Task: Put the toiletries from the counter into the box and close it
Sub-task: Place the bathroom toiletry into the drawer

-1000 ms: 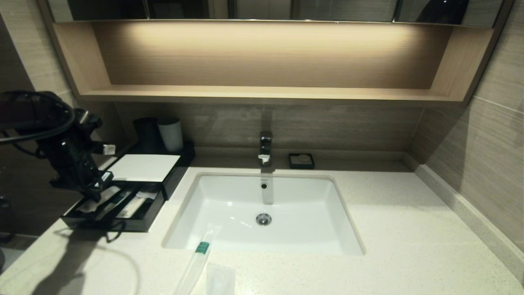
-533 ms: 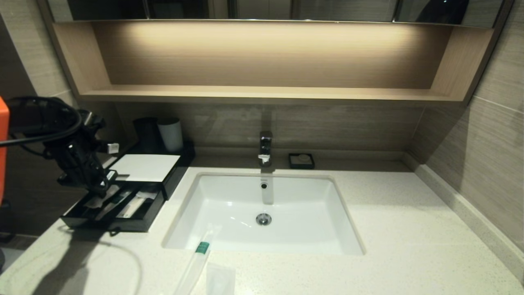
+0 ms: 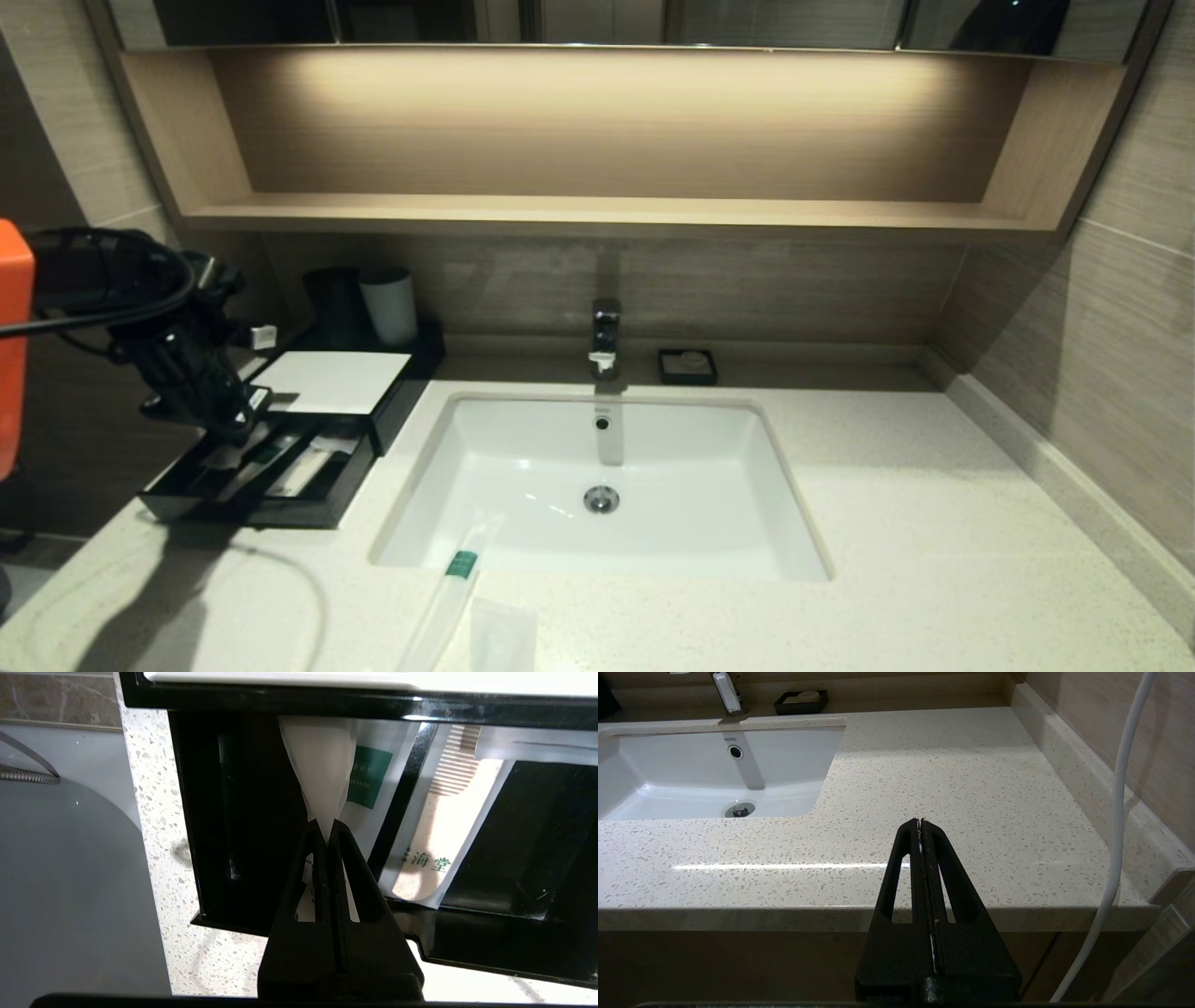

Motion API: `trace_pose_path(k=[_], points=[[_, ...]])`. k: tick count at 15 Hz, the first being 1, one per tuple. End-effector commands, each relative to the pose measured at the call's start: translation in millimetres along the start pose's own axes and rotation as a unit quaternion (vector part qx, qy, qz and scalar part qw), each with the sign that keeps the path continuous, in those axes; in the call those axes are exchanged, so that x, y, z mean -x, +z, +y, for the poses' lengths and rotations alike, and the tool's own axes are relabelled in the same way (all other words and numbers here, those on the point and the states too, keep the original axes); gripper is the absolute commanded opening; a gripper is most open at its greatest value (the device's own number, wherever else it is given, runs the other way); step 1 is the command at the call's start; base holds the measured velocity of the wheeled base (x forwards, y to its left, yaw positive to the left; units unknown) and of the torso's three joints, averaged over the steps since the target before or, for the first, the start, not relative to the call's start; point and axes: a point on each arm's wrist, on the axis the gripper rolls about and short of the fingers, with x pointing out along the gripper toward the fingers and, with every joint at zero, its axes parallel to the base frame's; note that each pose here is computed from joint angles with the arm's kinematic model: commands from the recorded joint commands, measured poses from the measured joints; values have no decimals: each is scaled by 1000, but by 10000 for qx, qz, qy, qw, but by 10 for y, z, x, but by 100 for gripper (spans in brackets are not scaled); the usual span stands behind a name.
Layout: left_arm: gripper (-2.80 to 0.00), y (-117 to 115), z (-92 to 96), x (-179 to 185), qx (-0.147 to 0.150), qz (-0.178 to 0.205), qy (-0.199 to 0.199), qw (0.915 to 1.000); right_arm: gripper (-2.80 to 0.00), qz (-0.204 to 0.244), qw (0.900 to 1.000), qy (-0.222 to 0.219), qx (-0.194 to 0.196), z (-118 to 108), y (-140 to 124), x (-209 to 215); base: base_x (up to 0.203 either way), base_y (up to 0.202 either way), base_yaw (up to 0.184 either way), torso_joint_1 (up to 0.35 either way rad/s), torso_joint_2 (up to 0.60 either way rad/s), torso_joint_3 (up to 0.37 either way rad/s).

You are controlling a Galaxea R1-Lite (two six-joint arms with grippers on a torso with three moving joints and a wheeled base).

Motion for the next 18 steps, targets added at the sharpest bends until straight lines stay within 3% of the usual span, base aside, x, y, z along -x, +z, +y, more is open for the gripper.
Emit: trace_pose_path(k=[1,11,12,18], points=[[-280,1,17,-26,3,9,18,10000,-280,0,10000,0,-3,0,4,0,0,0,0,0,0,0],[-280,-23,147,-107,-143,37,77,9999,-280,6,10000,0,-3,0,1,-1,0,0,0,0,0,0],[0,-22,142,-94,-149,27,78,9999,-280,5,10000,0,-3,0,1,-1,0,0,0,0,0,0],[0,-17,148,-5,-133,-106,115,9998,-280,6,10000,0,-3,0,1,-1,0,0,0,0,0,0]])
